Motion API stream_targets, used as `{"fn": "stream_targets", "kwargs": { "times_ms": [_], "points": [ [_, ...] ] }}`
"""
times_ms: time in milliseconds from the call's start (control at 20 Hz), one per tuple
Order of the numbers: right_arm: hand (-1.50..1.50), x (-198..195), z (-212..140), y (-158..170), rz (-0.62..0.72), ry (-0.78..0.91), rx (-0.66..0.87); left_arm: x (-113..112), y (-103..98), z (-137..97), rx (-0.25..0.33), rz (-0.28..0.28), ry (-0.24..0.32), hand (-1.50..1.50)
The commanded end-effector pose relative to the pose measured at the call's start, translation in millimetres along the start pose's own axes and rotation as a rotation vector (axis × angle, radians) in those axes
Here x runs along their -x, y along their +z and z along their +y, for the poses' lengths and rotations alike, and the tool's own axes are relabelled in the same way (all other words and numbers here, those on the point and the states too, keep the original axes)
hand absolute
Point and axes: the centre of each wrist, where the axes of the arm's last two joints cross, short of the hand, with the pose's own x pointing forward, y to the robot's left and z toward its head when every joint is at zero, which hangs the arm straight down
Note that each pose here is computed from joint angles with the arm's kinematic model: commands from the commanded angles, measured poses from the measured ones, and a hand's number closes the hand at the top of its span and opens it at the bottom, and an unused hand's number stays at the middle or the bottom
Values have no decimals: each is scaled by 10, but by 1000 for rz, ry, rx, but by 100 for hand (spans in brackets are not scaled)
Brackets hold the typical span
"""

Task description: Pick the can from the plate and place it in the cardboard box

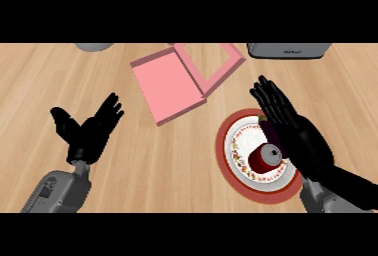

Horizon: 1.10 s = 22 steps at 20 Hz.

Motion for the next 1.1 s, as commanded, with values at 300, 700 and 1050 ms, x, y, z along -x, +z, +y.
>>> {"fn": "stream_targets", "kwargs": {
  "times_ms": [300,700,1050],
  "points": [
    [150,-54,-1466,1234,533,639,406,-330,87,297,-165,-214,-50,0],
    [-150,-103,-1740,1736,418,629,614,-362,436,-16,-179,-242,-30,0],
    [-150,-612,-1788,1357,731,754,171,-443,340,115,-192,-238,-50,0]
  ]
}}
